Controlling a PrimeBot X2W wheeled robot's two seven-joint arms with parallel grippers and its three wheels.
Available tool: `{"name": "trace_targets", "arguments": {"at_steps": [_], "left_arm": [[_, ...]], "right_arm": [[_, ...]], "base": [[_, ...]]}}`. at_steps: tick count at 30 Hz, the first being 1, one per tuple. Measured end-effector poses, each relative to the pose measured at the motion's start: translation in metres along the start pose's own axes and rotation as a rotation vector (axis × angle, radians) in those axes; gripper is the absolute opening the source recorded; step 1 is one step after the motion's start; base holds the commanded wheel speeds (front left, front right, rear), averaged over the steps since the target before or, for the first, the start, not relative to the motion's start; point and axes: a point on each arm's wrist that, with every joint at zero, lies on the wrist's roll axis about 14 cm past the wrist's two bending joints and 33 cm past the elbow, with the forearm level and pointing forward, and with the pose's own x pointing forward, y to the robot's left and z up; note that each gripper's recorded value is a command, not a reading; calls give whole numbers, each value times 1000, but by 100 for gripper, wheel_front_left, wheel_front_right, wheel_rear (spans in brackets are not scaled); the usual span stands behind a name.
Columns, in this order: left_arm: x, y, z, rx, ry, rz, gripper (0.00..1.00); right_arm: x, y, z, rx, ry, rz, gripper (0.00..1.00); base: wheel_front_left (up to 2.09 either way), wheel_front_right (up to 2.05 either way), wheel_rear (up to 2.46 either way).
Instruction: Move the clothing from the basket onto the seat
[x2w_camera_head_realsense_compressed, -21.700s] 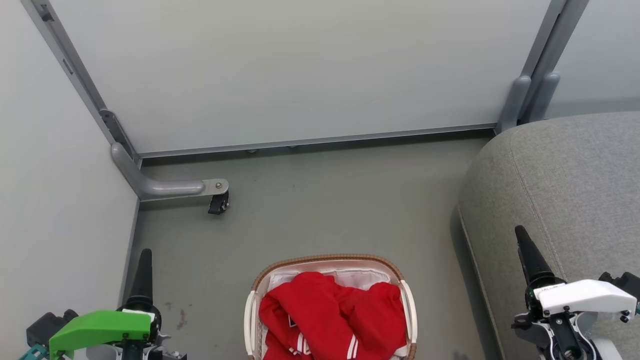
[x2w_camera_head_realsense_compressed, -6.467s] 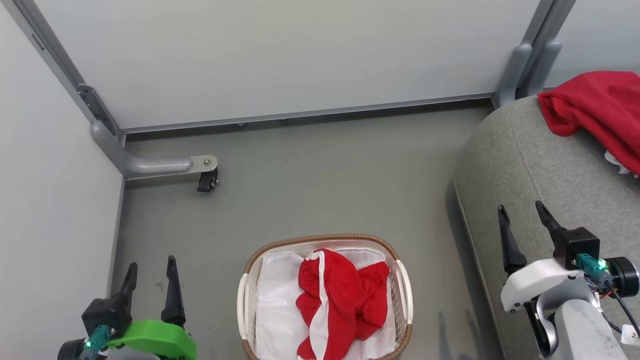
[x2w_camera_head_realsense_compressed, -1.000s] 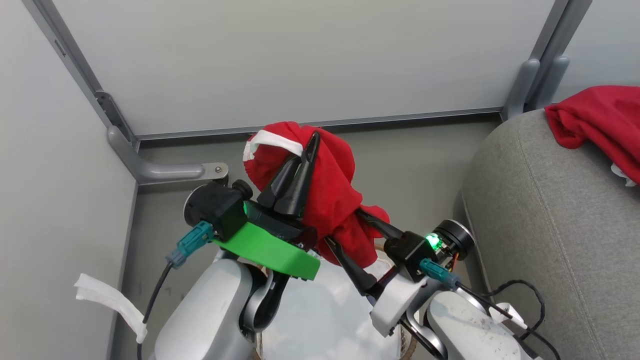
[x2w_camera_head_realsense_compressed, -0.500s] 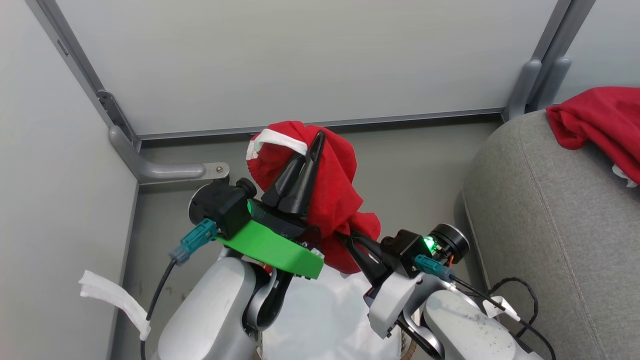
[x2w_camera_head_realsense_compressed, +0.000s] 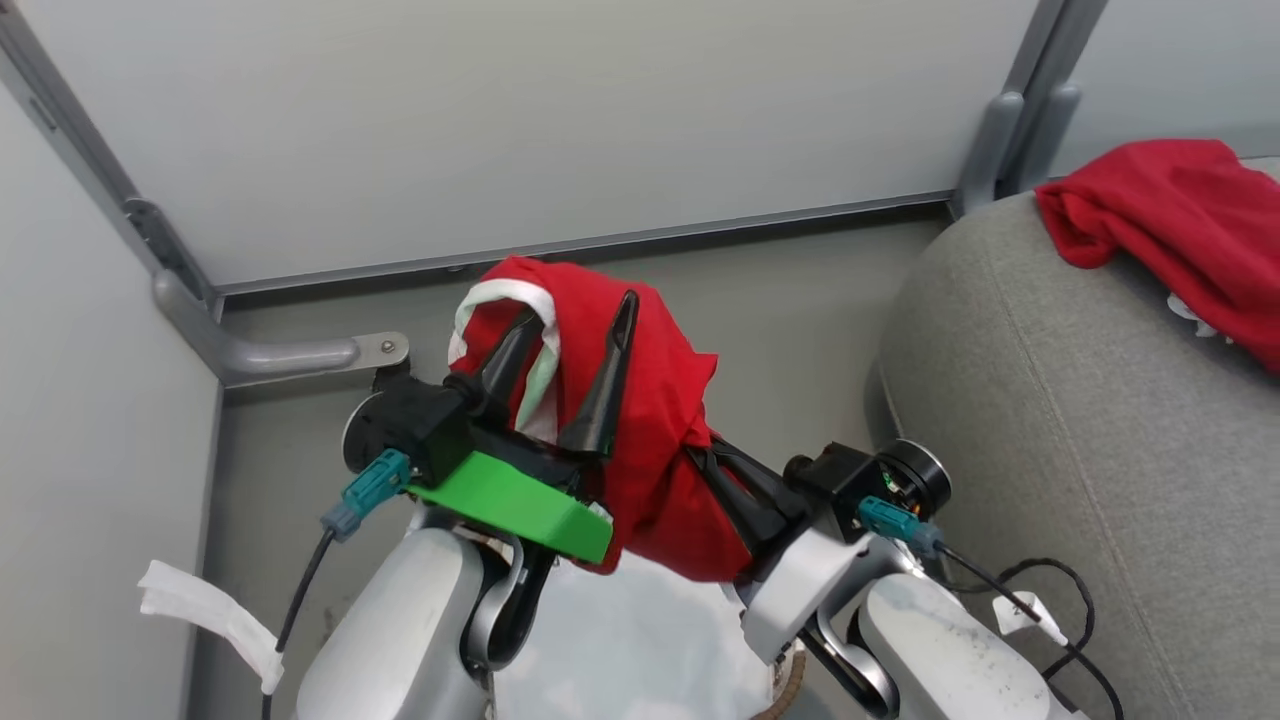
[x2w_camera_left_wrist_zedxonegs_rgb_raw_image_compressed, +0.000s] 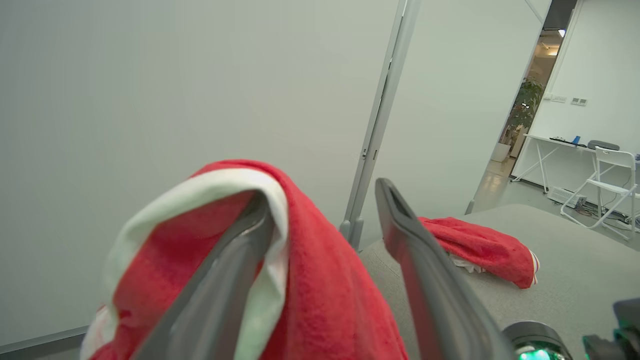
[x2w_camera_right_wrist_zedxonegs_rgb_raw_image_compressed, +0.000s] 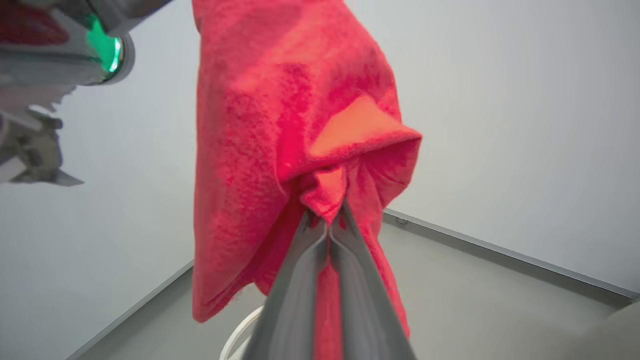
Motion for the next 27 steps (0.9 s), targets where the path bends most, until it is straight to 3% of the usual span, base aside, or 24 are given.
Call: {"name": "trace_targets", "arguments": {"at_steps": [9,27], "left_arm": [[8,-15,-43,-34,105,-51,100],[34,-115,-105,-141,239,-348,100]], "right_arm": [[-50,-52,7,28,-31,-225,0],[-184,-137,48,-23,-156,-704,0]], "base": [[0,0,0],[0,0,0]]}}
